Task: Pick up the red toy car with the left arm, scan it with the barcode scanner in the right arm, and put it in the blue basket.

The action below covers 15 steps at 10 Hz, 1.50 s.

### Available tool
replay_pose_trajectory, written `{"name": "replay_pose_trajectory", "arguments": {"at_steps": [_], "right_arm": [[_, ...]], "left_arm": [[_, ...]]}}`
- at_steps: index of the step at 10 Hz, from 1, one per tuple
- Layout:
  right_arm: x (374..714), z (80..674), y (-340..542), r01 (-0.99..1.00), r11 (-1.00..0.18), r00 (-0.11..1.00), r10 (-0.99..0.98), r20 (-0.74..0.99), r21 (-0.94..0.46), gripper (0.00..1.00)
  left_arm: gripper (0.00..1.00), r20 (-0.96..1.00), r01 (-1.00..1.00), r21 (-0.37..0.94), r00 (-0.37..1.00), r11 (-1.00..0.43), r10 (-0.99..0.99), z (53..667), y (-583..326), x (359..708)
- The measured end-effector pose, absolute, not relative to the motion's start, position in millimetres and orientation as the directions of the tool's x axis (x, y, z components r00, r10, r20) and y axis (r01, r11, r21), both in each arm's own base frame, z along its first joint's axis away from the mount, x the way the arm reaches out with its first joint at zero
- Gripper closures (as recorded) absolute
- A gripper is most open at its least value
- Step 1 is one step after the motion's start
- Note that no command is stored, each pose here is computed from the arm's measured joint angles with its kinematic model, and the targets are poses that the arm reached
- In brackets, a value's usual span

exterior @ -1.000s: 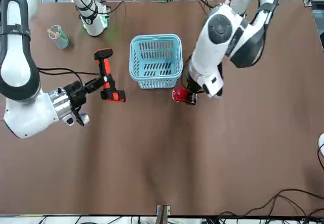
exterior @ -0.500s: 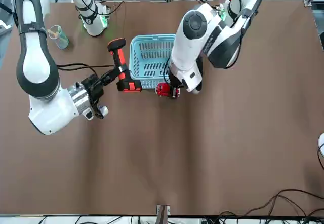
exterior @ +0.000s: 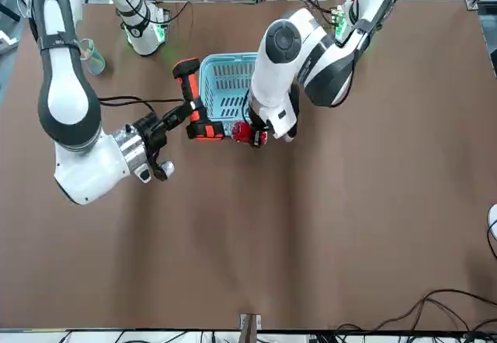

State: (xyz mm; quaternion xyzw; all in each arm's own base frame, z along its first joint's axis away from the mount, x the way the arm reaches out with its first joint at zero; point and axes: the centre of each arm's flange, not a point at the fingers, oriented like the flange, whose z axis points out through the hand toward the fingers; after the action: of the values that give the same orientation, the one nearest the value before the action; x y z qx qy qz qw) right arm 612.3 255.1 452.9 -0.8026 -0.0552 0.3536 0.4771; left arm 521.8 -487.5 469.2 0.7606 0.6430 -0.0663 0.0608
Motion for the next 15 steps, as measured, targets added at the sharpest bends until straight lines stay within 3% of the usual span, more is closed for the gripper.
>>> {"name": "replay_pose_trajectory", "arguments": {"at_steps": [6, 12, 15], "right_arm": [[613, 449, 250, -0.252, -0.564, 0.744, 0.408, -0.530, -0.787, 0.63], [624, 432, 194, -0.128, -0.809, 0.789, 0.267, -0.554, -0.573, 0.63], [645, 450, 120, -0.117, -0.889, 0.851, 0.140, -0.505, -0.444, 0.63]], "left_arm": [[0.52, -0.184, 0.986, 0.013, 0.163, -0.164, 0.969, 473, -487, 523], [0.52, -0.168, 0.985, 0.020, 0.174, -0.173, 0.970, 475, -495, 514], [0.52, -0.141, 0.979, -0.048, 0.192, -0.200, 0.971, 476, -515, 474]]}}
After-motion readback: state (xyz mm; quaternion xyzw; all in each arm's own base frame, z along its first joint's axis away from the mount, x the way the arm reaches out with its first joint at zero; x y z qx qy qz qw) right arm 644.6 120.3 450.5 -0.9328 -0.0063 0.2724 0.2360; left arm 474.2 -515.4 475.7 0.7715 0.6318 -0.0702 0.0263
